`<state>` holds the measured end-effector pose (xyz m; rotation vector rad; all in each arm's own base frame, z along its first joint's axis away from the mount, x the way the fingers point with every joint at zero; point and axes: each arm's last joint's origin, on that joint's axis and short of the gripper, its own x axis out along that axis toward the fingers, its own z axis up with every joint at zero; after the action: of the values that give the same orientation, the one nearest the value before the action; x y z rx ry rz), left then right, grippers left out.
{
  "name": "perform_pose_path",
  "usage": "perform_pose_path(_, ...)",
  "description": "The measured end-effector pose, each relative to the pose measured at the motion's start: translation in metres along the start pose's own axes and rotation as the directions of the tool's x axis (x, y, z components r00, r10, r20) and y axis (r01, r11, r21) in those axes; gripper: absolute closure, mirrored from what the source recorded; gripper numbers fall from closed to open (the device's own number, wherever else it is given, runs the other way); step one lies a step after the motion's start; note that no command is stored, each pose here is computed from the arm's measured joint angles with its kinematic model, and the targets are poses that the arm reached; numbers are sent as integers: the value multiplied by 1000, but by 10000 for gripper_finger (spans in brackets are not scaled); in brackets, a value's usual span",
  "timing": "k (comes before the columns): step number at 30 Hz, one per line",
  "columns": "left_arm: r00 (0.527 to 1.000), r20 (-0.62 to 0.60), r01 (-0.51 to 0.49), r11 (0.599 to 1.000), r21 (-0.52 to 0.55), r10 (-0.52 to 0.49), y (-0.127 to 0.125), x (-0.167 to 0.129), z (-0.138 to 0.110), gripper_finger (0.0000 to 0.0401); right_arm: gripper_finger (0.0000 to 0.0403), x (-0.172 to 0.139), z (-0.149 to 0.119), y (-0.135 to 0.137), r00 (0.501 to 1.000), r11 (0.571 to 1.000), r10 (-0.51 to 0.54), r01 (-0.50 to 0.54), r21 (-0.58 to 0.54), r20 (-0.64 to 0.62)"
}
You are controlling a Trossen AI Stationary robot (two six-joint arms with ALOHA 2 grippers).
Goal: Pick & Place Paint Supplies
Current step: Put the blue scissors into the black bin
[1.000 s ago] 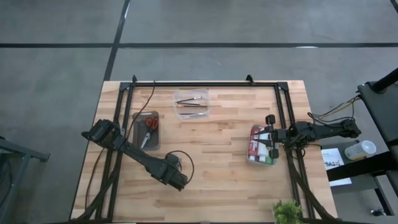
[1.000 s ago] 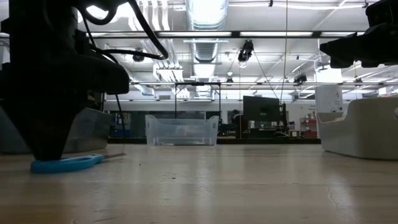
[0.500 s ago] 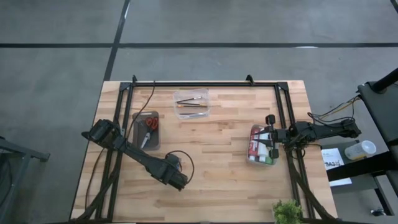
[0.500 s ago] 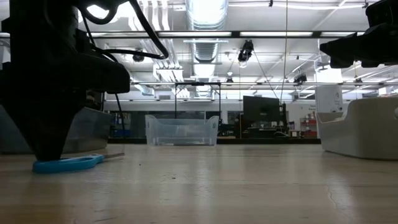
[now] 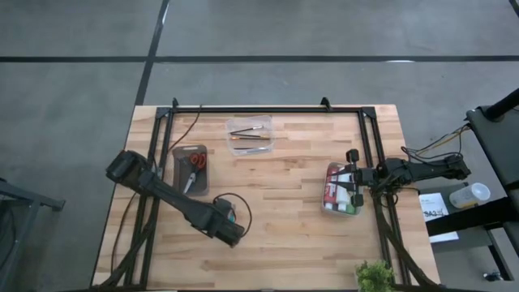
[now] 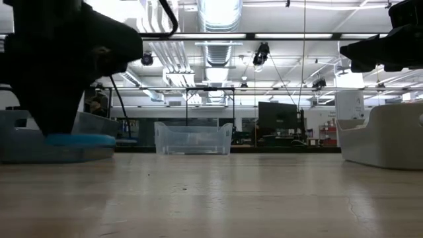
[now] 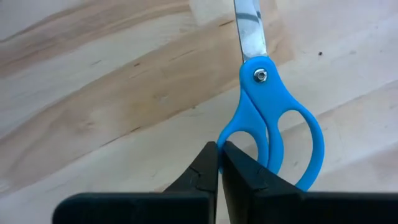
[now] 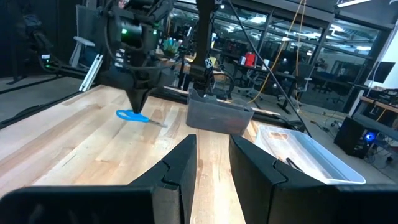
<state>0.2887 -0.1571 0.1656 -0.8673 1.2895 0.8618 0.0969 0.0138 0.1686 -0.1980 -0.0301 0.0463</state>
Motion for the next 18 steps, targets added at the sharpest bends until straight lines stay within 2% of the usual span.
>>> perform_pose_path(8,999,29,18,995,-101,-15,20,-38,14,387,312,0,0,0,1000,1000,0,0,0,0)
perform_pose_path(14,997,72,-15,983,-182,28,52,-77,29,387,312,0,0,0,1000,1000,0,0,0,0)
perform_pose_path(18,992,105,-43,961,-273,74,78,-99,37,387,312,0,0,0,1000,1000,-1,1,0,0)
